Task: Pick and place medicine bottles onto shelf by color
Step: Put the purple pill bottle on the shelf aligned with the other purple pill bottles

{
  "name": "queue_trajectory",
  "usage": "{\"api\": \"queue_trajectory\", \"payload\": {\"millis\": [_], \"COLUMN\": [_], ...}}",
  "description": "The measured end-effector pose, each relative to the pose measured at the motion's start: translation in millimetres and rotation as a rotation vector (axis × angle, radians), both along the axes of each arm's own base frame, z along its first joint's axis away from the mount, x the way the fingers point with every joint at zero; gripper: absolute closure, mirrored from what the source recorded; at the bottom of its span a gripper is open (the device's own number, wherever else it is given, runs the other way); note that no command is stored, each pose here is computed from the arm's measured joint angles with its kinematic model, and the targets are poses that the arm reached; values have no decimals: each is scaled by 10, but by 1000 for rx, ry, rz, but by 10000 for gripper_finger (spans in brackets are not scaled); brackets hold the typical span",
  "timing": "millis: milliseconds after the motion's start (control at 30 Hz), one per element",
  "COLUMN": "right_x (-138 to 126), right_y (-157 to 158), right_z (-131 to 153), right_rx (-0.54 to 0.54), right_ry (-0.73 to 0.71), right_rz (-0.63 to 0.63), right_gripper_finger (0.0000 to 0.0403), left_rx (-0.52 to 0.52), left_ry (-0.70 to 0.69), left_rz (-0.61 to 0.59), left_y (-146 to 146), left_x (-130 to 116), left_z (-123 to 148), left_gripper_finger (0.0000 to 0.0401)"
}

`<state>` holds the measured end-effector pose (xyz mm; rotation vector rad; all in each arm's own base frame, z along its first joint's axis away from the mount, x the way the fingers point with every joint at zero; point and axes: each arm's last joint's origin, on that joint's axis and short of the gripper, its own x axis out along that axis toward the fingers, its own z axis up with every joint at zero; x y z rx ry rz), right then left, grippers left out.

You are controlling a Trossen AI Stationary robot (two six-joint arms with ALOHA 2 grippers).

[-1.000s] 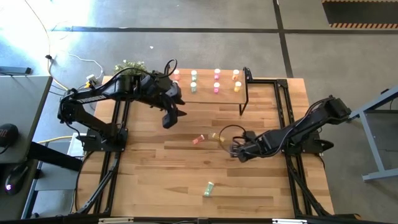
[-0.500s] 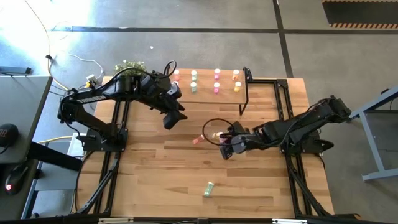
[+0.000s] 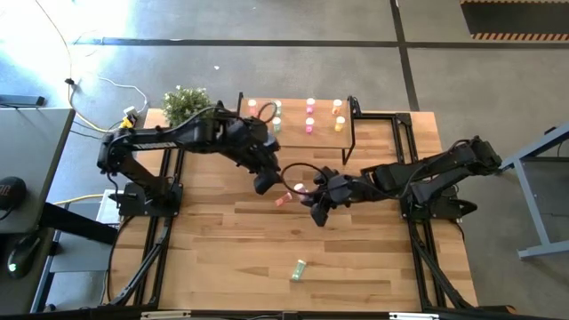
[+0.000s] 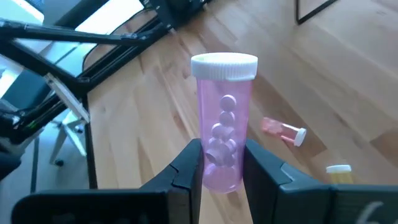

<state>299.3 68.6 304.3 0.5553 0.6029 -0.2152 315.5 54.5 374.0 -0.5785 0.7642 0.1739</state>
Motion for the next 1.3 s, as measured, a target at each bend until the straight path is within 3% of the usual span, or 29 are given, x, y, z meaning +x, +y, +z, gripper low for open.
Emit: {"api": "queue_trajectory", "payload": {"millis": [467,933,1300], "right_x": [31,55,64], "right_y": [-110,-156,-199], "right_z": [-1,19,20], "right_rx": [-34,-75,-75], "right_ry": [3,-20,-21], "right_rz": [78,102,108], "right_gripper_finger": [330,330,330], "left_rx": [-8,-53,-52], "left_ry": [-33,-48,-46], "left_rz": [-39,-87,-96], "left_y": [-60,-66,-62], "left_x": [371,450,447], "left_z": [-234,-292,-294], "left_gripper_finger": [181,181,245]}}
